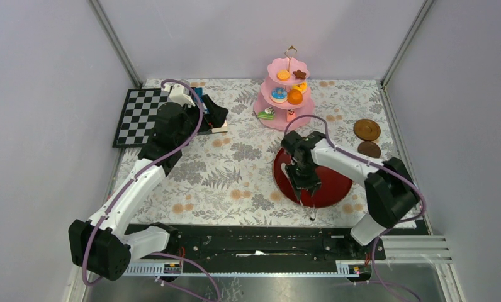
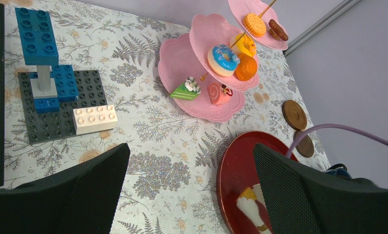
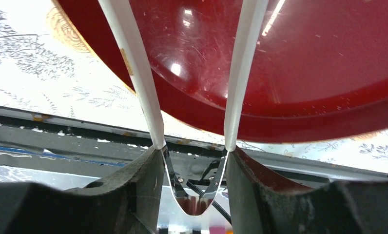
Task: Serve the afternoon tea
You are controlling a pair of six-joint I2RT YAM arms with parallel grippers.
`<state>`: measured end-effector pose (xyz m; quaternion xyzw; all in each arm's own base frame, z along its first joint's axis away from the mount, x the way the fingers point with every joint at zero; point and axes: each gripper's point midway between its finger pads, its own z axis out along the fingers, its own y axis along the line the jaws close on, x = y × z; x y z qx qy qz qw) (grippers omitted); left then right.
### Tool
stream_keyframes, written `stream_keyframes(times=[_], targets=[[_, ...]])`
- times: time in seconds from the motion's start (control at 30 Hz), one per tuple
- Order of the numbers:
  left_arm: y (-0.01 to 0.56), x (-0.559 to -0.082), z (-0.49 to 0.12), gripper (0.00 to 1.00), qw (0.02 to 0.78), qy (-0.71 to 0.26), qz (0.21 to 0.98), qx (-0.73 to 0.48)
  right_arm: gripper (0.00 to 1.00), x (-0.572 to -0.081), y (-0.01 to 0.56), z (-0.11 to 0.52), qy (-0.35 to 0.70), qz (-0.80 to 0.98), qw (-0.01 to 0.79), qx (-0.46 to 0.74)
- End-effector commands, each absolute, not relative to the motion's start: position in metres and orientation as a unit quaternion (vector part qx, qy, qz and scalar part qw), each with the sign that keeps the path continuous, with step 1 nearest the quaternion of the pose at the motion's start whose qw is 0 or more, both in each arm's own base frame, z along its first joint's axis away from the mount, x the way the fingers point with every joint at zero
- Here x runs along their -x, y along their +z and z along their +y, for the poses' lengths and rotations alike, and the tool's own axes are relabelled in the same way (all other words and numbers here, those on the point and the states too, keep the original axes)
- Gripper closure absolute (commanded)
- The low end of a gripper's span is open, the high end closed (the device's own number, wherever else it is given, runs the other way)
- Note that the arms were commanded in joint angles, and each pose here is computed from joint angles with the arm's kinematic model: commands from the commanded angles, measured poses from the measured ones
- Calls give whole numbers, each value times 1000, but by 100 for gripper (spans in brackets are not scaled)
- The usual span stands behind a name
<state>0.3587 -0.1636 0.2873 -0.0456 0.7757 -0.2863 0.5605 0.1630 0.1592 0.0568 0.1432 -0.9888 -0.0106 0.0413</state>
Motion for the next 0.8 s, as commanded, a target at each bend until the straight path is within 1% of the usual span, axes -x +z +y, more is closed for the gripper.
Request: stream_keyframes(times=[0.0,0.1,0.17,0.3,0.33,0.37,0.47,0.6,0.67,0.77], targets=[[321,-362,-168,1,591,-304,747,37,58,-177,99,153,-2,-993,-44,-114],[321,-361,-169,1,589,-307,747,37,58,-186,119,145,6,-991,-88,-97],[321,-361,-170,1,587,-311,747,36,59,-205,136,137,17,-988,-123,-87],[323,-359,-172,1,586,-316,745,34,60,-267,178,129,5,-979,-195,-64],[323,-359,-170,1,588,-313,745,35,60,-287,196,133,-5,-973,-223,-59],[324,-360,-169,1,591,-310,744,36,60,-299,198,133,-5,-973,-225,-58],[321,-361,-167,1,593,-300,746,38,60,-347,234,145,-18,-960,-274,-57],[322,-361,-166,1,595,-300,745,37,60,-395,260,152,-2,-952,-300,-58],[322,-361,-166,1,595,-299,745,38,60,-412,257,159,4,-955,-288,-63],[323,-360,-166,1,596,-299,744,37,60,-432,265,169,-13,-950,-307,-62]])
